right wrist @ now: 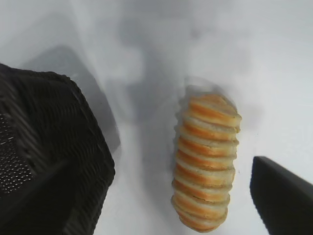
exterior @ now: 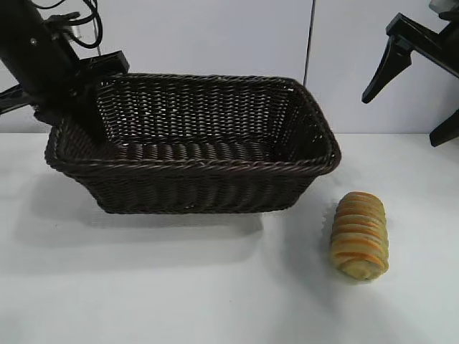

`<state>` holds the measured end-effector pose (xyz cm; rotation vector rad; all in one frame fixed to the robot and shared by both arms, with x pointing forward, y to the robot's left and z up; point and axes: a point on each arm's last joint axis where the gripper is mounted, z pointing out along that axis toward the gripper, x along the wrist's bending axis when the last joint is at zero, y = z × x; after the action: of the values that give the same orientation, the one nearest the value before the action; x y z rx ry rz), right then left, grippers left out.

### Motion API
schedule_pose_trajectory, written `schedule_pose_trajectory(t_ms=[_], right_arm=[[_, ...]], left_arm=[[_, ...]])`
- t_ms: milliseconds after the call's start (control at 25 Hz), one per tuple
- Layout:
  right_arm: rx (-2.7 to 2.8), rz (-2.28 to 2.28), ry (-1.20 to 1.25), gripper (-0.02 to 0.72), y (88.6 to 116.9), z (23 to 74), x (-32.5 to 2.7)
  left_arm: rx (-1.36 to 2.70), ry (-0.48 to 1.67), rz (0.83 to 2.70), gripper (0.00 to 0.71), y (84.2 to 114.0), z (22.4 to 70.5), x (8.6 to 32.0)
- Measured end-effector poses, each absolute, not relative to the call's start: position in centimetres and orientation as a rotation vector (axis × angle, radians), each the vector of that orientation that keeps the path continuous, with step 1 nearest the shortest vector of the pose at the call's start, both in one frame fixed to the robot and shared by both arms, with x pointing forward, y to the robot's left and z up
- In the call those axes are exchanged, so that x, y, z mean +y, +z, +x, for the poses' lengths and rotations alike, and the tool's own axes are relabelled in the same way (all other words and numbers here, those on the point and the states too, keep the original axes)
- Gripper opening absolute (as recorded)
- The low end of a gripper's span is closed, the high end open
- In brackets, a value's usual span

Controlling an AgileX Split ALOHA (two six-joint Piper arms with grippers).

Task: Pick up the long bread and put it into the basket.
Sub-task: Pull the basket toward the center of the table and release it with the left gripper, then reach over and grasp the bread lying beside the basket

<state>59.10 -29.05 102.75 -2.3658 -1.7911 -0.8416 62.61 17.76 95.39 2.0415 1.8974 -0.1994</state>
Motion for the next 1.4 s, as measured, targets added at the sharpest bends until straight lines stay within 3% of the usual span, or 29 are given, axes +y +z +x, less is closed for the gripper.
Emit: schedule_pose_trajectory(t_ms=[200,360,440,560,600,720,960,1160,1400], right_arm=[[-1.795,-2.366,-0.839,0.695,102.7,59.1,-29.1],[-1.795,-2.366,-0.839,0.695,102.7,59.1,-29.1],[-1.795,-2.366,-0.839,0.695,102.7,59.1,-29.1],[-1.795,-2.366,-0.839,0.695,102.7,59.1,-29.1],[-1.795,-2.366,-0.839,0.695,102.7,59.1,-29.1],[-1.795,-2.366,-0.839,0.695,102.7,59.1,-29.1],[-1.795,-2.366,-0.838,0.695,102.7,59.1,-29.1],[-1.794,-2.363,-0.834,0.695,102.7,59.1,-29.0],[-1.794,-2.362,-0.832,0.695,102.7,59.0,-29.0]], left_arm=[[1.936,-0.241,2.049,0.099,92.8,63.0,17.6],[1.941,-0.255,2.041,0.129,92.6,63.1,17.5],[1.943,-0.26,2.039,0.269,92.6,63.1,17.5],[1.93,-0.249,2.039,0.558,93.4,63.0,17.5],[1.92,-0.236,2.042,0.61,93.8,63.0,17.6],[1.887,-0.186,2.056,0.672,96.1,63.2,17.7],[1.839,-0.011,2.091,0.692,101.6,64.3,19.0],[1.907,0.15,2.043,0.694,104.7,65.9,23.7],[2.125,0.377,1.976,0.694,106.4,66.3,33.7]])
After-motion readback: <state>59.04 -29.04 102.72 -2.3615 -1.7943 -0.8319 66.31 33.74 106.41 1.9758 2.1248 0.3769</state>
